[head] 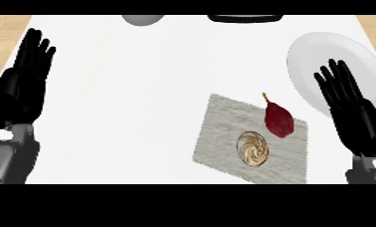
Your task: Pick the cupcake from the placemat and place it in the plate
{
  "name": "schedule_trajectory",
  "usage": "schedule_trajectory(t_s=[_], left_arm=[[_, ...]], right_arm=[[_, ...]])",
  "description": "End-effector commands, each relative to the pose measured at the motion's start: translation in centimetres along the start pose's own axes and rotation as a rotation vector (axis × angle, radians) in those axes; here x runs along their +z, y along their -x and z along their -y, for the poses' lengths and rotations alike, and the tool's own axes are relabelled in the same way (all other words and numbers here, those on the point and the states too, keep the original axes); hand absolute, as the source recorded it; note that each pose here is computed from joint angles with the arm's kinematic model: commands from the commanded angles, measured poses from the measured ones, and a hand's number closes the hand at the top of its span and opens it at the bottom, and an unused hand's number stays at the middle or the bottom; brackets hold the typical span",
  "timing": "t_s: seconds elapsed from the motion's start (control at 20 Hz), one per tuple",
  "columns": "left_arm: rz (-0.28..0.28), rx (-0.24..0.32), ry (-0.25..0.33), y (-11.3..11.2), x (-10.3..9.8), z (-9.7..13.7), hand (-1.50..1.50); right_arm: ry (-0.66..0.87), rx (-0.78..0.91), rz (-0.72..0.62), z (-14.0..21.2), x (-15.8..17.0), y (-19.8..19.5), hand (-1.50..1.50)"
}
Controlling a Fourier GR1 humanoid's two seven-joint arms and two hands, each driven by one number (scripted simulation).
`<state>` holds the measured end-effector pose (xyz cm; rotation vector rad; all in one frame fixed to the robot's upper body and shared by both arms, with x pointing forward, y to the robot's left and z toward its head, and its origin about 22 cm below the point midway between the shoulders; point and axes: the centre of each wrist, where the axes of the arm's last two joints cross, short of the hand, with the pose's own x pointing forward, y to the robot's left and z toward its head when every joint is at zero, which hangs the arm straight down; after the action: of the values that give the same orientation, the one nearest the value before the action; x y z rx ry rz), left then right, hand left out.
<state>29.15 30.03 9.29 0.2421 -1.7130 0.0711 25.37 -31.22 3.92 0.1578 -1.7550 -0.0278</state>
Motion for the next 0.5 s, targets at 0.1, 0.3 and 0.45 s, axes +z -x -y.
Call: schedule_trajectory(t_s=[0.1,0.3,0.45], left_arm=[[-0.287,-0.007,0.096,5.2,2.9,2.4,0.00],[-0.419,0.020,0.143,8.2,5.0,3.2,0.00],[-0.529,0.063,0.209,10.6,7.7,5.1,0.00]], right_arm=[[-0.074,0.107,0.084,1.1,-4.6,-4.1,1.50],[-0.151,0.758,0.111,4.7,-4.8,-12.0,1.50],[0.173,0.530,0.154,3.8,-2.6,-3.2,-1.50]])
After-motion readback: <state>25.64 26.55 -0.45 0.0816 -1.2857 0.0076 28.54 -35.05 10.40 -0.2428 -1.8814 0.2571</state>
